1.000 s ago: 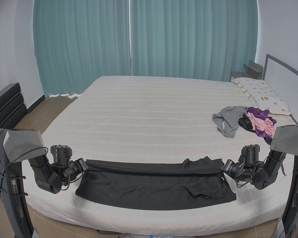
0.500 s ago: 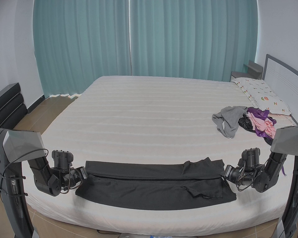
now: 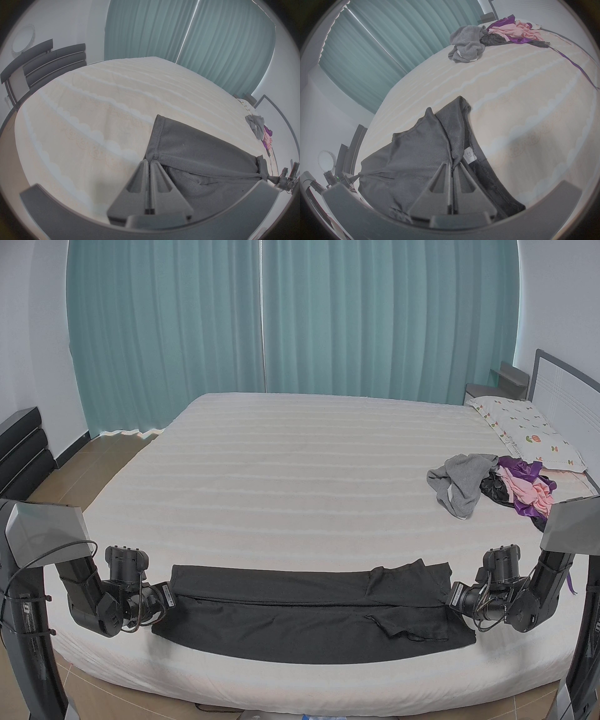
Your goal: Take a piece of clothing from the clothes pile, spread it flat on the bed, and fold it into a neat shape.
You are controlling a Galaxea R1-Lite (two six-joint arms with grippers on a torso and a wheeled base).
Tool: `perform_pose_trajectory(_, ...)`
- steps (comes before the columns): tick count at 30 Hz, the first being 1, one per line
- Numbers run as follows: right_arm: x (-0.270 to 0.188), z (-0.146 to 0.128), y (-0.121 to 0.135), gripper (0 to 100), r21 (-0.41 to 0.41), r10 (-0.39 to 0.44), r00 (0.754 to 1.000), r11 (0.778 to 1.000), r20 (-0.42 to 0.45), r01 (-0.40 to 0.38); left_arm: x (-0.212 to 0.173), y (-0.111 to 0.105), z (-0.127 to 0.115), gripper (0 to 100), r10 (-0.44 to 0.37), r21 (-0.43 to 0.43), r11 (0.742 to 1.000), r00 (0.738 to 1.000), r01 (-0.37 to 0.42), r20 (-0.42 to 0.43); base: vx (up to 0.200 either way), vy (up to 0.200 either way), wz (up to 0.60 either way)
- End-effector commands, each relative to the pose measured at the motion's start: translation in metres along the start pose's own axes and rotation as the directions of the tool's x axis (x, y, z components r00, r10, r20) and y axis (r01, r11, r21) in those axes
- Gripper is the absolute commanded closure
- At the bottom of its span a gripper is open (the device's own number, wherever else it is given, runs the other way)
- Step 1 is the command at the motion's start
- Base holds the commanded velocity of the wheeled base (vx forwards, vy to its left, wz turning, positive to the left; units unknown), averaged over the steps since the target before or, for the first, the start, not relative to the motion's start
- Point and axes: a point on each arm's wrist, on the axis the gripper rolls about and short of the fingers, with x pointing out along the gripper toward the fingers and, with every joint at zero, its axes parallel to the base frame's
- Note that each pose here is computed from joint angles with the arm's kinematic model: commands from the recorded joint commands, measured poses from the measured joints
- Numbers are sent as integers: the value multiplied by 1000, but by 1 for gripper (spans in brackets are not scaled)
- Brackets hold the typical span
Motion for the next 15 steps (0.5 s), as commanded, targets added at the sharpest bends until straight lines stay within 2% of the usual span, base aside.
perform_pose_trajectory(1, 3, -4, -3, 0, -5, -12, 1000, 1000, -18, 12, -3, 0, -2, 0, 1, 12, 1000, 1000, -1, -6, 0, 0, 0)
perform_pose_trajectory(10, -11, 20, 1, 0, 15, 18, 997, 1000, 75, -20, -11, -3, 8, 0, -17, 11, 1000, 999, 17, 31, 0, 0, 0)
perform_pose_trajectory(11, -14, 32, -1, 0, 36, 25, 993, 999, 117, -29, -13, -4, 14, 0, -26, -6, 1000, 998, 27, 54, 0, 0, 0)
perform_pose_trajectory(13, -14, 38, -4, 0, 49, 21, 991, 998, 135, -28, -13, -5, 18, 0, -31, -16, 999, 997, 32, 67, 0, 0, 0)
perform_pose_trajectory(15, -10, 49, -9, 0, 95, 20, 986, 995, 166, -36, -9, -8, 26, 0, -46, -70, 996, 995, 52, 94, 0, 0, 0)
